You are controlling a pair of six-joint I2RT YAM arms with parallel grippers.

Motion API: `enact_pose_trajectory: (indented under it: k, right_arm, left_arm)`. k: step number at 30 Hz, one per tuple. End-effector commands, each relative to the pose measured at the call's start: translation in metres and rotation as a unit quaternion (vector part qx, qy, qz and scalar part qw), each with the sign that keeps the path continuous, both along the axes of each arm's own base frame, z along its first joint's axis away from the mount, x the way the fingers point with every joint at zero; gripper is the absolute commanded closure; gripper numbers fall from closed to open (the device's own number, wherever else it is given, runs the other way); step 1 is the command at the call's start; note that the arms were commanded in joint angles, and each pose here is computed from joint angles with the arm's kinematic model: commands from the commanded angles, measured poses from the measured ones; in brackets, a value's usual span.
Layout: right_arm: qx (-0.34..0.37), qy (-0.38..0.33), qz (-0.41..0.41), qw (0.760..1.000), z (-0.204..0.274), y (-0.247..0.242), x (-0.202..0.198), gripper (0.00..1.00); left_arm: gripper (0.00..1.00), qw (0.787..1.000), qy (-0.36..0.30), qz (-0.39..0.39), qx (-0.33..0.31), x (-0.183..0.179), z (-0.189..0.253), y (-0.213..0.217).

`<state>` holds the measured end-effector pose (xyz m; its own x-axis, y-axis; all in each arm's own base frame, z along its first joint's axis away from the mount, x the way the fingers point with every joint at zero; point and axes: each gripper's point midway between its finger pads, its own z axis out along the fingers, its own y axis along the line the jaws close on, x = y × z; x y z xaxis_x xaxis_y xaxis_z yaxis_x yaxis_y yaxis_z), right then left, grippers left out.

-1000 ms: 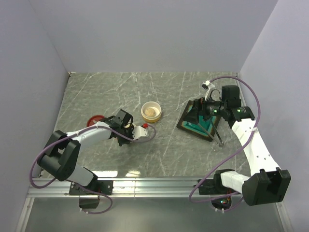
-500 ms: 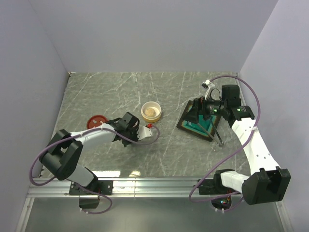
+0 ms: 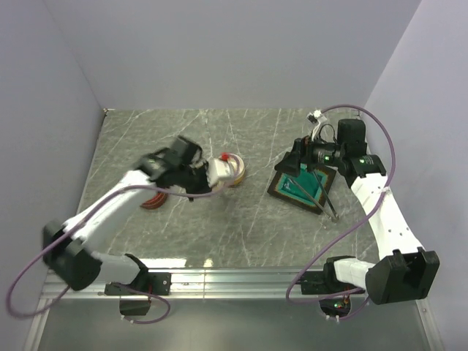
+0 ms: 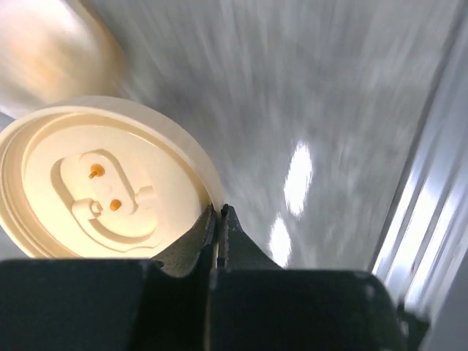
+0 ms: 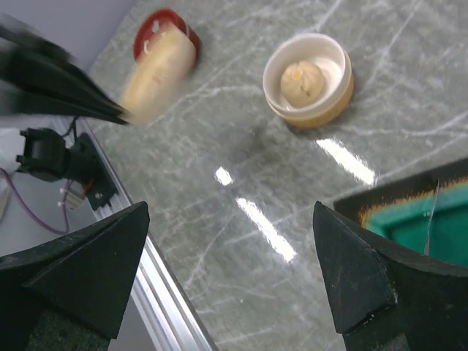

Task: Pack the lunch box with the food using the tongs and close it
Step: Pick up the lid of the lunch box with the left arm, then pass the lid of the lunch box from the left arm to the right

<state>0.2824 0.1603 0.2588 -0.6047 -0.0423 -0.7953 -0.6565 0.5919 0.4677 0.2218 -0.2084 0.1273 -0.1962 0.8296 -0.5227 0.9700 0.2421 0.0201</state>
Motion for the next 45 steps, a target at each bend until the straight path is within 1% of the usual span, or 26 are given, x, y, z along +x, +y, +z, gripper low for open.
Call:
enact_pose_trajectory:
  k: [1,2,3,4,7,8,10,12,15,17,19,20,21,22,23,24,25,26,27,29,30,32,34,41,43,45]
  right_arm:
    - [0.039,-0.065,0.010,0.997,0.047,0.008,0.018,0.00]
    - [0.046,-0.070,0.017,0.996,0.053,0.011,0.020,0.01]
    - [0.052,-0.070,0.019,0.996,0.056,0.013,0.021,0.02]
    - [0.057,-0.079,0.026,0.995,0.065,0.016,0.021,0.03]
    - [0.078,-0.092,0.048,0.992,0.082,0.027,0.018,0.04]
    - [0.085,-0.103,0.055,0.990,0.089,0.030,0.017,0.05]
    - [0.098,-0.102,0.066,0.988,0.098,0.040,0.012,0.06]
    - [0.108,-0.101,0.078,0.986,0.105,0.050,0.007,0.07]
    - [0.121,-0.098,0.102,0.983,0.115,0.072,-0.007,0.07]
    - [0.134,-0.100,0.117,0.979,0.122,0.086,-0.015,0.07]
    - [0.156,-0.069,0.137,0.976,0.125,0.102,-0.029,0.08]
    - [0.168,-0.073,0.144,0.972,0.130,0.107,-0.029,0.08]
    - [0.183,-0.047,0.146,0.971,0.132,0.113,-0.033,0.08]
    - [0.191,-0.039,0.148,0.970,0.134,0.115,-0.033,0.08]
    - [0.203,-0.043,0.149,0.967,0.139,0.118,-0.030,0.08]
    - [0.220,-0.017,0.143,0.965,0.143,0.119,-0.030,0.08]
    - [0.229,-0.011,0.142,0.963,0.146,0.121,-0.029,0.08]
    - [0.242,-0.022,0.144,0.959,0.155,0.123,-0.028,0.08]
    - [0.253,-0.013,0.142,0.957,0.159,0.123,-0.028,0.08]
    - [0.270,-0.047,0.143,0.951,0.173,0.125,-0.030,0.10]
    - [0.273,-0.052,0.147,0.949,0.175,0.126,-0.032,0.11]
    - [0.282,-0.056,0.166,0.943,0.181,0.130,-0.037,0.14]
    - [0.292,-0.042,0.169,0.940,0.182,0.134,-0.039,0.15]
    - [0.277,-0.035,0.208,0.937,0.179,0.155,-0.062,0.18]
    - [0.280,-0.026,0.221,0.934,0.178,0.158,-0.070,0.18]
    - [0.275,-0.037,0.228,0.933,0.177,0.161,-0.075,0.17]
  left_arm:
    - [1.00,0.972,-0.046,-0.077,-0.216,-0.035,0.144,-0.026]
    - [1.00,0.964,-0.052,-0.088,-0.245,-0.044,0.156,-0.027]
    - [1.00,0.950,-0.072,-0.109,-0.285,-0.061,0.177,-0.028]
    - [1.00,0.941,-0.081,-0.118,-0.306,-0.065,0.184,-0.030]
    - [1.00,0.927,-0.076,-0.144,-0.338,-0.081,0.201,-0.033]
    - [1.00,0.924,-0.073,-0.141,-0.348,-0.083,0.207,-0.034]
    - [1.00,0.913,-0.100,-0.155,-0.365,-0.086,0.220,-0.034]
    - [1.00,0.903,-0.136,-0.169,-0.370,-0.090,0.228,-0.030]
    - [1.00,0.891,-0.172,-0.185,-0.378,-0.096,0.234,-0.026]
    - [1.00,0.885,-0.166,-0.190,-0.391,-0.102,0.237,-0.026]
    - [1.00,0.873,-0.168,-0.196,-0.413,-0.108,0.251,-0.027]
    - [1.00,0.869,-0.134,-0.201,-0.433,-0.116,0.257,-0.025]
    - [1.00,0.863,-0.126,-0.204,-0.443,-0.115,0.265,-0.025]
    - [1.00,0.858,-0.117,-0.205,-0.456,-0.115,0.271,-0.025]
    - [1.00,0.861,-0.074,-0.171,-0.473,-0.114,0.276,-0.019]
    - [1.00,0.853,-0.055,-0.179,-0.488,-0.124,0.284,-0.015]
    - [1.00,0.833,-0.090,-0.196,-0.510,-0.118,0.296,-0.016]
    - [1.00,0.835,-0.032,-0.153,-0.528,-0.122,0.300,-0.011]
    - [1.00,0.828,-0.053,-0.148,-0.538,-0.121,0.305,-0.009]
    - [1.00,0.828,-0.062,-0.146,-0.538,-0.121,0.306,-0.005]
    - [1.00,0.828,-0.064,-0.144,-0.538,-0.121,0.305,-0.004]
    - [1.00,0.826,-0.068,-0.139,-0.542,-0.122,0.310,-0.001]
    - [1.00,0.825,-0.076,-0.136,-0.544,-0.121,0.313,0.000]
    - [1.00,0.824,-0.080,-0.130,-0.546,-0.121,0.313,0.001]
    - [1.00,0.823,-0.080,-0.122,-0.549,-0.118,0.314,0.001]
    - [1.00,0.821,-0.083,-0.101,-0.556,-0.111,0.318,0.002]
